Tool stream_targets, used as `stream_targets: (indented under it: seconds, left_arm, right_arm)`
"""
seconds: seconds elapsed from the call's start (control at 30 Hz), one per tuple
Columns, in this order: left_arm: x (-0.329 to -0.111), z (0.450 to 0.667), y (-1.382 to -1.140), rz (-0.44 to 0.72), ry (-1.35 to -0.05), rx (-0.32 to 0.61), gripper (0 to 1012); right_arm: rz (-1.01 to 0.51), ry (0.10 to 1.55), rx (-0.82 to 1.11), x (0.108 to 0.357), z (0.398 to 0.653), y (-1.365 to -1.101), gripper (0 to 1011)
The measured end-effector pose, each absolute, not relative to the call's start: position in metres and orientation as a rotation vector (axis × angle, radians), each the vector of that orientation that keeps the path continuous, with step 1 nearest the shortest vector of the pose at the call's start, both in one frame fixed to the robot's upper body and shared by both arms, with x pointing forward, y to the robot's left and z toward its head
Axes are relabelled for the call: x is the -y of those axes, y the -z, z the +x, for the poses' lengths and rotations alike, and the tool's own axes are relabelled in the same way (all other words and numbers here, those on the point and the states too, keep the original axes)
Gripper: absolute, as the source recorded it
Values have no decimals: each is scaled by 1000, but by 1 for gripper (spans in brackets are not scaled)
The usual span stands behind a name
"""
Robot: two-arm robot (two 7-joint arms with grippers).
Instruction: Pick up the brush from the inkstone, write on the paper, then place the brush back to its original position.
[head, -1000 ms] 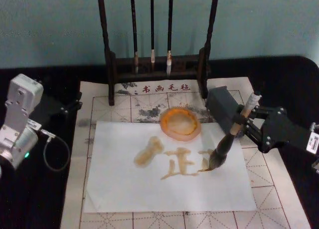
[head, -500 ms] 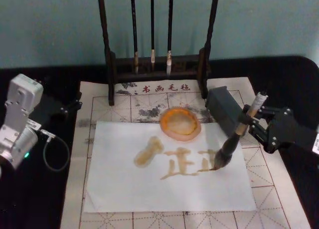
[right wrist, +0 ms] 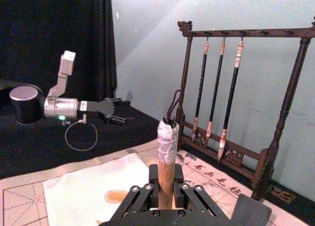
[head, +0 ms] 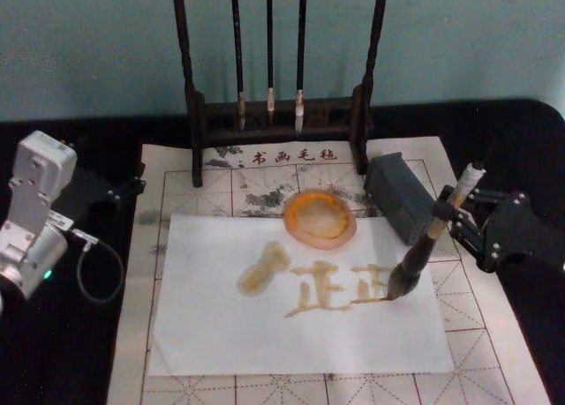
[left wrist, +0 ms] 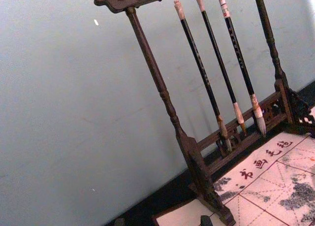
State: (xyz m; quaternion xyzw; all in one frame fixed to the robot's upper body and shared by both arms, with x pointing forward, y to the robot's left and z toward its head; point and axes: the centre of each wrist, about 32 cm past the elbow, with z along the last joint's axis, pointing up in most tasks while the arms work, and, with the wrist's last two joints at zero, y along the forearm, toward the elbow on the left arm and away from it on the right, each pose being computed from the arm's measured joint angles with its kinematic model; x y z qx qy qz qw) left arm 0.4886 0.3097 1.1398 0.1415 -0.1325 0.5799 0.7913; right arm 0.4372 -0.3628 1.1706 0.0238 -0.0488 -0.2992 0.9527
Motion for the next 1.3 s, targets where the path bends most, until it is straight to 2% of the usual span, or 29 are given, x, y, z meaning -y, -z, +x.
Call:
stream_targets:
  seconds: [0.9,1.3]
  left_arm:
    - [-310,489,-1140,304,-1248,285,1001]
    - [-310,489,-1140,304,-1248,285,1001]
  right_arm:
    - [31,634,114,373,427,-1175,187]
    - [62,641,130,373,431,-1181,187]
